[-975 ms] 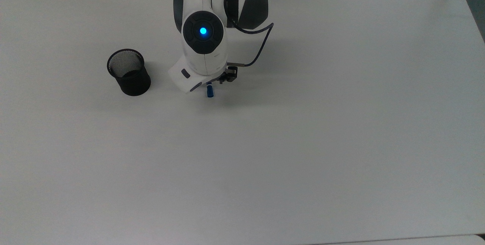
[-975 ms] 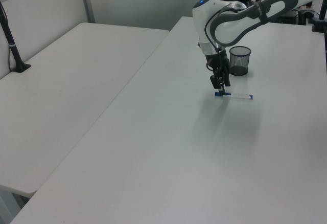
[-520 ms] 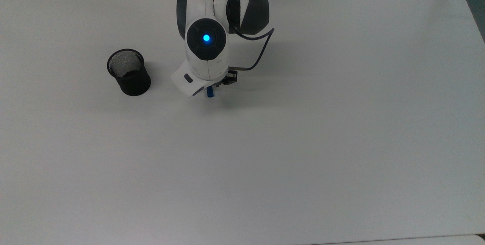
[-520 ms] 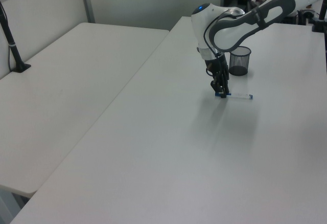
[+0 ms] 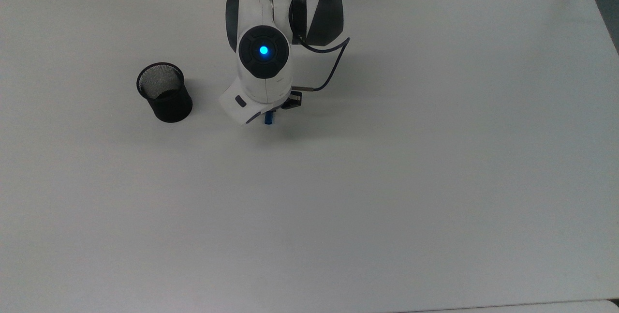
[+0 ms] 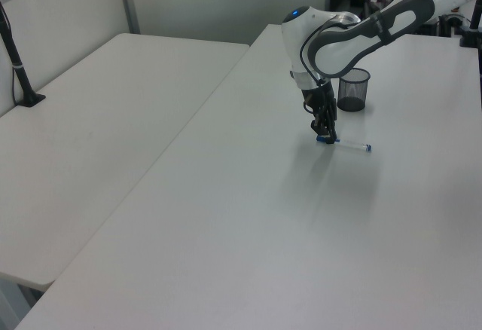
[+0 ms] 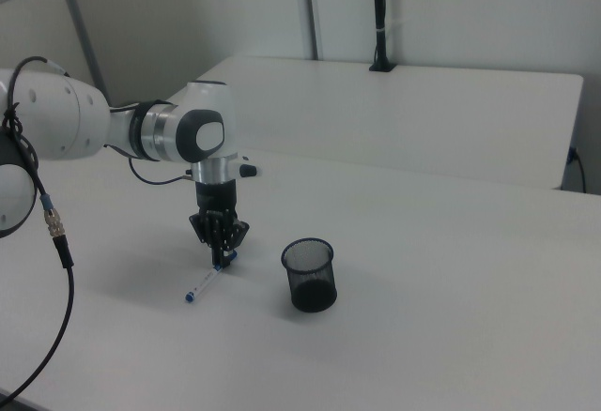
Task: Insert the marker
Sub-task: 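Close the gripper on the marker's blue-capped end, then lift the marker and carry it over the black mesh cup, then lower the marker tip-first into the mesh cup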
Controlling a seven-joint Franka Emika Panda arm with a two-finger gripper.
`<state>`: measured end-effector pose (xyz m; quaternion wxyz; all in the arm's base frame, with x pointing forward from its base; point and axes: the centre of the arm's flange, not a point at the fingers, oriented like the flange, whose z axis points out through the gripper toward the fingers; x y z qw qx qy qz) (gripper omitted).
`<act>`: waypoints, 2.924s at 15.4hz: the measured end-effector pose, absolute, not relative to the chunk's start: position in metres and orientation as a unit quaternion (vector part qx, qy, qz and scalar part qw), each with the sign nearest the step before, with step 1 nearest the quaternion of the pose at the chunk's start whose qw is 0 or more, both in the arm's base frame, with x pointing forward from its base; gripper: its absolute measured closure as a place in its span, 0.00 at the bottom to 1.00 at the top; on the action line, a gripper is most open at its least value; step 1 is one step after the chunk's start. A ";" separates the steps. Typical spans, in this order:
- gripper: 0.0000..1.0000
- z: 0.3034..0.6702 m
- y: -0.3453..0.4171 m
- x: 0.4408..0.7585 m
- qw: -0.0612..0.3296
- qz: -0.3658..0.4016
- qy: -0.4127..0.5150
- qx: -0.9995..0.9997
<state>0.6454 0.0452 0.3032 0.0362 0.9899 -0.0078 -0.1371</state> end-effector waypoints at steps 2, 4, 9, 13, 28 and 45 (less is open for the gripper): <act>0.83 0.303 0.045 0.645 0.036 -0.137 -0.008 0.990; 0.83 0.303 0.045 0.645 0.036 -0.137 -0.008 0.990; 0.83 0.311 0.043 0.650 0.036 -0.125 -0.010 0.991; 0.83 0.348 0.026 0.657 0.033 -0.092 -0.024 0.995; 0.83 0.549 -0.106 0.635 0.030 0.082 -0.081 0.993; 0.83 0.458 -0.197 0.646 0.075 0.073 -0.099 0.990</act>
